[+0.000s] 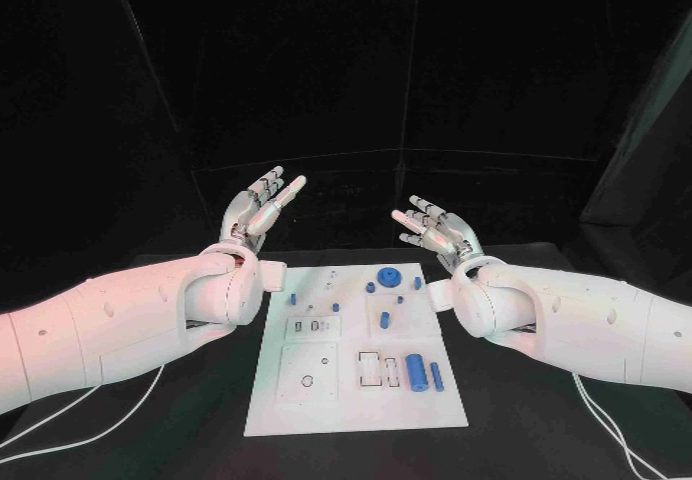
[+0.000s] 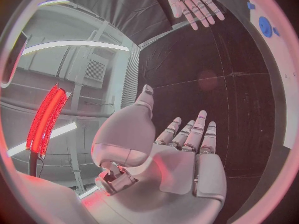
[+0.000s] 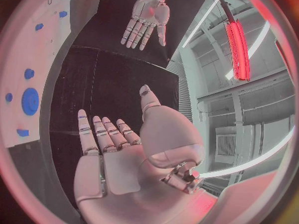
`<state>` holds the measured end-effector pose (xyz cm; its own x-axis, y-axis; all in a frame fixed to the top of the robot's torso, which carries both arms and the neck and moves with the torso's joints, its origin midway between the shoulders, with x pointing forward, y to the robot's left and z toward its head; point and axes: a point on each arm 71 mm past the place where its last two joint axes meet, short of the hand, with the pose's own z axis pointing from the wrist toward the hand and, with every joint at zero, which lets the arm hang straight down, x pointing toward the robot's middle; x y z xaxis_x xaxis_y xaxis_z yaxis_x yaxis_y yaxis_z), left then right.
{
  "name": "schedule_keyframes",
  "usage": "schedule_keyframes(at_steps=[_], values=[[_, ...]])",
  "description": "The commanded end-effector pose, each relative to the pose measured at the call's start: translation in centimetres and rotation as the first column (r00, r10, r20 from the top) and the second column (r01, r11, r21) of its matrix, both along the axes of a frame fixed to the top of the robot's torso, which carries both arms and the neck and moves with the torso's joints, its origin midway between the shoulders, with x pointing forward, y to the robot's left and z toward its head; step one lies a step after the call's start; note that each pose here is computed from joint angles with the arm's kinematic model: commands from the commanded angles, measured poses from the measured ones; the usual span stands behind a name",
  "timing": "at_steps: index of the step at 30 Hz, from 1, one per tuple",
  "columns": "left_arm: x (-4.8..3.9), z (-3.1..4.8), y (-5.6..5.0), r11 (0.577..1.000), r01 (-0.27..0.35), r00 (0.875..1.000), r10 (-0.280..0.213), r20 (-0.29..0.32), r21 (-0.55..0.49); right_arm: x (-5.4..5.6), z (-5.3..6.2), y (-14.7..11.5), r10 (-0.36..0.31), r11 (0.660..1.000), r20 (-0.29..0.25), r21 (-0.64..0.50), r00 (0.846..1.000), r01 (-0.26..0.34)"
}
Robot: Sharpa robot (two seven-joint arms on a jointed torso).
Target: Assemble the parts on the task board
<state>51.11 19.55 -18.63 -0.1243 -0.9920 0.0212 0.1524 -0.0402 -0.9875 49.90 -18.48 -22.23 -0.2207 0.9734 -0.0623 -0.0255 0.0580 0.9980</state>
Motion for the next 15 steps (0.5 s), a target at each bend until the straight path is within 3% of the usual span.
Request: schedule_keyframes(at_steps=[1, 7, 8, 15], values=[[0.13, 1.25, -0.2, 0.992, 0.071, 0.990, -0.058, 0.126, -0.100, 0.2, 0.3, 1.1, 0.175, 0.985, 0.000, -0.002, 0.985, -0.175], [0.16, 1.29, -0.2, 0.992, 0.072, 0.990, -0.059, 0.128, -0.101, 0.6, 0.4, 1.2, 0.208, 0.978, -0.001, -0.014, 0.978, -0.208], [0.27, 1.21, 1.6, 0.992, 0.064, 0.991, -0.050, 0.123, -0.109, 2.2, 1.9, -1.2, 0.205, 0.945, 0.149, -0.286, 0.967, -0.156], [-0.04, 1.21, 2.5, 0.991, 0.065, 0.992, -0.052, 0.113, -0.116, 3.2, 3.5, -1.9, 0.246, 0.888, 0.212, -0.441, 0.946, -0.132]])
